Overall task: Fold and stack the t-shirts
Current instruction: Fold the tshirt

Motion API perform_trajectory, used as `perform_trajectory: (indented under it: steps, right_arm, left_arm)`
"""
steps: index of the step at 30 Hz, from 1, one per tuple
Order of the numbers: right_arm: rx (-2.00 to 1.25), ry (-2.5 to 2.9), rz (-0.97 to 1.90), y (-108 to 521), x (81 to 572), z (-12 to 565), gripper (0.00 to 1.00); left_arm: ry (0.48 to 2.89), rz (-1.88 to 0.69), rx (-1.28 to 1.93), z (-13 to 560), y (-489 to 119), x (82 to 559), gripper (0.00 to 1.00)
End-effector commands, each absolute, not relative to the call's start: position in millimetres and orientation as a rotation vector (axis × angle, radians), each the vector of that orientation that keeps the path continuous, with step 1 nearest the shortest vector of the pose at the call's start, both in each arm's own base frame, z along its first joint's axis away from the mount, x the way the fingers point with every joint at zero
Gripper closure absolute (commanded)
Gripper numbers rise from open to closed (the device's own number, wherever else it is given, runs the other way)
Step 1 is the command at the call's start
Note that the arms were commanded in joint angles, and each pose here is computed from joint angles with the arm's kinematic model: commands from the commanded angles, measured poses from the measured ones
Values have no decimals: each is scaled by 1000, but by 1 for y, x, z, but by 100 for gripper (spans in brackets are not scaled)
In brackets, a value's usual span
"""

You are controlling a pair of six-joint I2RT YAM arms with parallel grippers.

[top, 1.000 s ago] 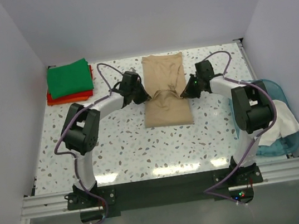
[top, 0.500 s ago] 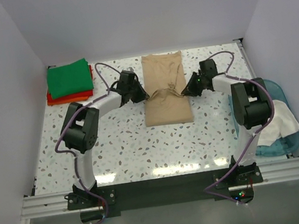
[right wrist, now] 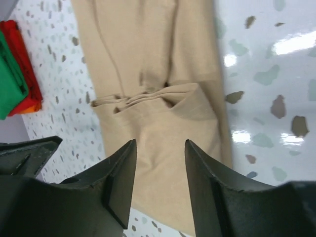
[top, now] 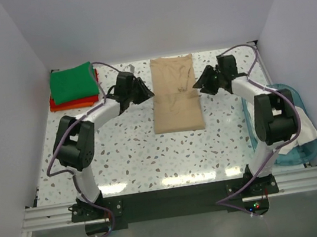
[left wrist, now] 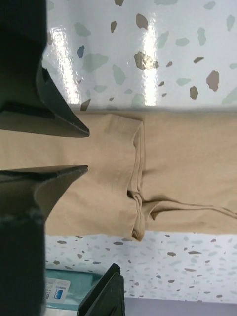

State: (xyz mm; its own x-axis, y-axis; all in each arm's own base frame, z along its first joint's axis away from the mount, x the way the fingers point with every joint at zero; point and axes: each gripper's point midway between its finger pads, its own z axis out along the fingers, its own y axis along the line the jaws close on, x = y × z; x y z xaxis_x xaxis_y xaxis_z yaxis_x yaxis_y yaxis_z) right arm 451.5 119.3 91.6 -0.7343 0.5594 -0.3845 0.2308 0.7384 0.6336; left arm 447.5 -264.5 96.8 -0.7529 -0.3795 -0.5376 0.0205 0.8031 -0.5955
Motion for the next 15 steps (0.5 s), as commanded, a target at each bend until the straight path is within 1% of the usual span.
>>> perform_trajectory:
  steps: [1, 2, 4, 5, 7, 8, 10, 12, 14, 15]
  right_arm:
    - [427, 2306, 709, 138, 447, 125, 54]
    - [384, 2314, 719, 151, 445, 125, 56]
    - [355, 2349, 721, 163, 445, 114, 60]
    - [322, 2356, 730, 174, 447, 116, 62]
    - [303, 2387, 756, 184, 448, 103, 66]
    - [297, 2383, 764, 186, 453, 103, 67]
    - [283, 2401, 766, 189, 458, 96, 69]
    - [266, 2442, 768, 192, 462, 83, 70]
    - [277, 2458, 753, 188, 469, 76, 72]
    - [291, 2484, 746, 186, 470, 63, 72]
  left_arm:
    - [2201, -837, -140, 134, -288, 448, 70]
    - [2238, -855, -103, 122, -302, 443, 78]
    - [2242, -879, -52, 125, -319, 446, 83]
    - [2274, -895, -25, 112, -330, 444, 87]
    - [2268, -914, -3, 113, -341, 450, 91]
    - [2294, -934, 10, 101, -347, 450, 91]
    - [2284, -956, 28, 101, -354, 457, 92]
    - [2313, -957, 37, 85, -358, 460, 92]
    - [2348, -909, 33, 70, -353, 466, 92]
    - [2353, -894, 25, 65, -350, 470, 92]
